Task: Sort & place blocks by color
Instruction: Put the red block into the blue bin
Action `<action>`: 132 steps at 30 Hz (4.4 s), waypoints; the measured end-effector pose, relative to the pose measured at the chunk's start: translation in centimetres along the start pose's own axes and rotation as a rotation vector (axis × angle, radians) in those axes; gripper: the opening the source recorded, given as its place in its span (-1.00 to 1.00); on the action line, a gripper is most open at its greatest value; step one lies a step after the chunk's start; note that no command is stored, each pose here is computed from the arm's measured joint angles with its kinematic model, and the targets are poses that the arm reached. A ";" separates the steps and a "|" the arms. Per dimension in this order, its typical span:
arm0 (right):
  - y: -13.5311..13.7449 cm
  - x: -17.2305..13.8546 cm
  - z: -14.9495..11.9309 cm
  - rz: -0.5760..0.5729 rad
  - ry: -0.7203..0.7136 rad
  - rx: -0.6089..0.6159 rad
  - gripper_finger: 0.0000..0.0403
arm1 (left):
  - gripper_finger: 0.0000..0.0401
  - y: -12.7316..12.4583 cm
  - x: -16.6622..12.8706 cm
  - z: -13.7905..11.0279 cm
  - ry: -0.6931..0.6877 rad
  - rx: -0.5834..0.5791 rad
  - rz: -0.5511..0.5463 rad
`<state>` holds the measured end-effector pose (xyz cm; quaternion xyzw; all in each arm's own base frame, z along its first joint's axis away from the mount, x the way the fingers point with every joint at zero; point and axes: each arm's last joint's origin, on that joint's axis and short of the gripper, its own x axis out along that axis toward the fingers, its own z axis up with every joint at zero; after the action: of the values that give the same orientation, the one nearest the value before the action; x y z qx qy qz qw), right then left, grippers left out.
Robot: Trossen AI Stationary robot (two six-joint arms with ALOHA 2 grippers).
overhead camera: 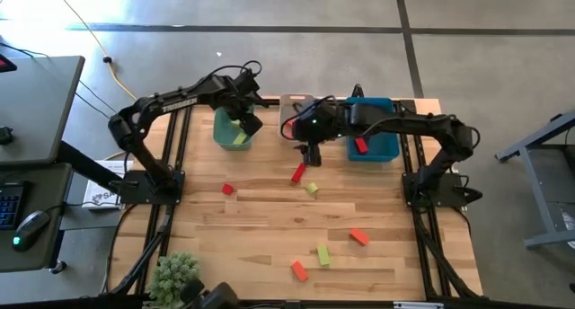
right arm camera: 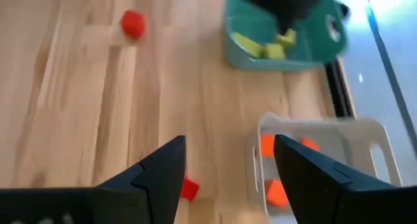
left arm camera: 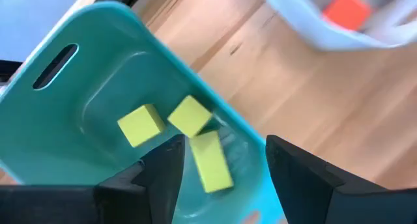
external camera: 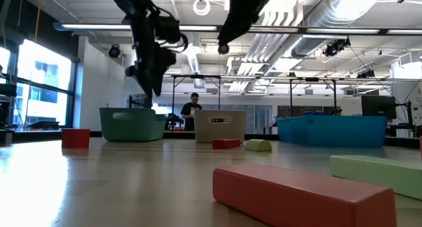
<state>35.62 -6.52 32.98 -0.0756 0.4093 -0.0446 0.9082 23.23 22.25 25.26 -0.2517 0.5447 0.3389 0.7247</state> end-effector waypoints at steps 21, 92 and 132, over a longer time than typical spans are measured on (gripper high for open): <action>2.5 11.4 -3.3 0.248 0.228 -0.448 0.09 | 0.01 -6.5 -9.9 -6.1 -0.160 -0.027 -0.152; -0.2 12.2 -0.2 0.061 0.514 -0.129 -0.65 | 0.02 -4.1 -10.7 -4.3 -0.387 0.042 0.056; -6.5 -0.4 -4.5 -0.513 0.722 0.473 -0.65 | 0.02 0.2 -10.7 -2.6 -0.445 0.056 0.098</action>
<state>31.89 -13.35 31.46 0.0542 0.6444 -0.3814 0.6605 19.57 18.10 34.82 -0.1235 0.3923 0.4055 0.8163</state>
